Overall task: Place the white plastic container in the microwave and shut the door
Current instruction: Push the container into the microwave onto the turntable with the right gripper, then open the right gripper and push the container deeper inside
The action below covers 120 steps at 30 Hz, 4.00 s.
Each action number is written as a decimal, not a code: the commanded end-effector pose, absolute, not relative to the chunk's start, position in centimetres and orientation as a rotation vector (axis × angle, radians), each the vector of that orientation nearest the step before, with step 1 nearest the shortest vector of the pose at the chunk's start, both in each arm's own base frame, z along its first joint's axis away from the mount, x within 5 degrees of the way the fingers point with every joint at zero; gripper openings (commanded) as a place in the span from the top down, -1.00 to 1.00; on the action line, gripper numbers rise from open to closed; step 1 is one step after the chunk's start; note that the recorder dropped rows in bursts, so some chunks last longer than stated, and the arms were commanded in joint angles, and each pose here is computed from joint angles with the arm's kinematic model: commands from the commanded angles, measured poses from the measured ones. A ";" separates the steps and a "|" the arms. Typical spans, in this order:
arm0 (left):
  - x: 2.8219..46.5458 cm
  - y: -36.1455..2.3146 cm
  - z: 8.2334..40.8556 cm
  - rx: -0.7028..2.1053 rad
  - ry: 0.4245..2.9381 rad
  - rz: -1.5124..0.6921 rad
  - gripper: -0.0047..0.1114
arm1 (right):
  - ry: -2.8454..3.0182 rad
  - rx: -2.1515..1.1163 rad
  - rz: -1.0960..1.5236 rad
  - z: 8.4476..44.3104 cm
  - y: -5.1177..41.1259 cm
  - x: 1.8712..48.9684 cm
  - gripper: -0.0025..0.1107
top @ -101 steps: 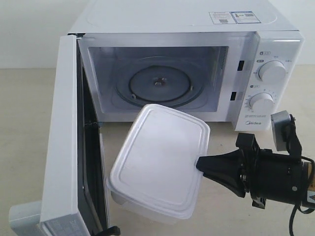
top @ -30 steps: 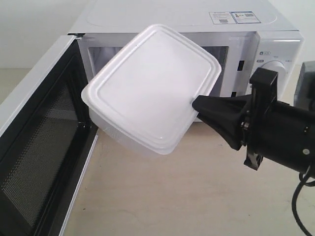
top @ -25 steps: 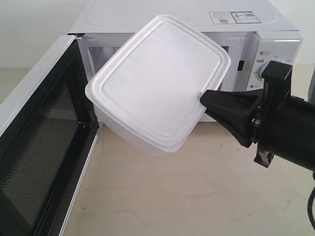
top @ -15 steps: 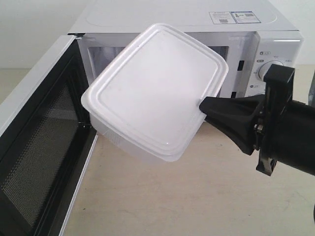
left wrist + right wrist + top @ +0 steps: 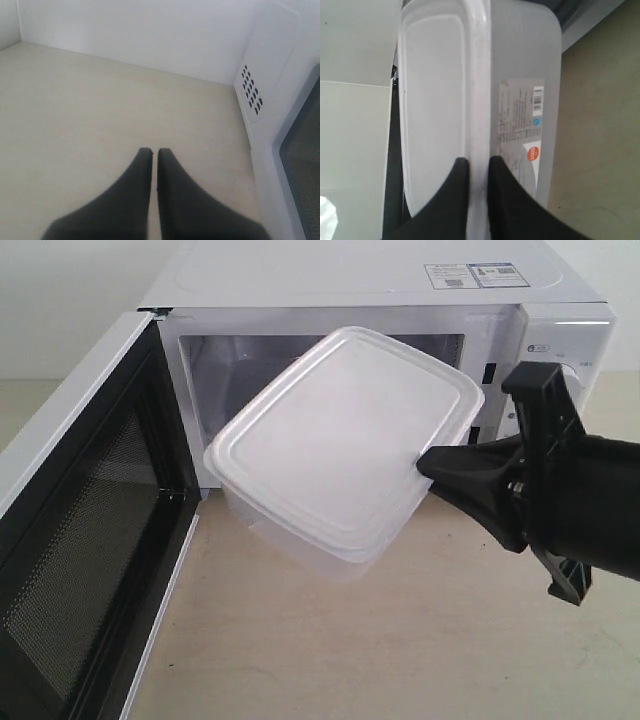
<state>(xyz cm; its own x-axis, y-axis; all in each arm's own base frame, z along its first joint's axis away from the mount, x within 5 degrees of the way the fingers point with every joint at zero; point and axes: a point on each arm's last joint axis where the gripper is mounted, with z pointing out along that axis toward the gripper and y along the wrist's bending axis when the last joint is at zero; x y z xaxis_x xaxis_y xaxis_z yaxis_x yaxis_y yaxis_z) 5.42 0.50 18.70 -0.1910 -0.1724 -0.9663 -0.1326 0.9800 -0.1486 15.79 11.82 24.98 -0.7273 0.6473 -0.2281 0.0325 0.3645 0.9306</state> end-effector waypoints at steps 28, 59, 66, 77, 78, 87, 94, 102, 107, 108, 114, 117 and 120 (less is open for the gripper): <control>5.4 0.5 18.6 -0.238 1.767 -0.050 0.84 | 2.149 0.424 1.181 26.0 13.2 14.8 0.96; 5.4 0.5 18.6 -0.238 1.767 -0.050 0.84 | 1.701 0.901 1.419 13.7 18.6 20.7 0.96; 5.4 0.5 18.6 -0.238 1.767 -0.050 0.84 | 1.601 1.066 1.391 12.8 20.3 21.5 0.96; 5.4 0.5 18.6 -0.238 1.767 -0.050 0.84 | 1.523 1.167 1.313 14.1 22.1 23.9 0.96; 5.4 0.5 18.6 -0.238 1.767 -0.050 0.84 | 1.525 1.145 1.302 14.2 22.4 24.1 0.96; 5.4 0.5 18.6 -0.238 1.767 -0.050 0.84 | 1.505 1.181 1.245 13.6 23.8 25.6 0.96; 5.4 0.5 18.6 -0.238 1.767 -0.050 0.84 | 1.472 1.198 1.210 13.5 23.0 26.6 0.96; 5.4 0.5 18.6 -0.238 1.767 -0.050 0.84 | 1.473 1.188 1.226 14.1 23.2 27.7 0.96; 5.4 0.5 18.6 -0.238 1.767 -0.050 0.84 | 1.504 1.174 1.213 14.7 24.0 28.5 0.96; 5.4 0.5 18.6 -0.238 1.767 -0.050 0.84 | 1.507 1.167 1.208 14.8 24.0 28.6 0.96; 5.4 0.5 18.6 -0.238 1.767 -0.050 0.84 | 1.519 1.179 1.173 14.9 24.5 29.1 0.96; 5.4 0.5 18.6 -0.238 1.767 -0.050 0.84 | 1.520 1.187 1.171 14.5 24.7 29.3 0.96; 5.4 0.5 18.6 -0.238 1.767 -0.050 0.84 | 1.518 1.195 1.165 14.2 24.8 29.5 0.96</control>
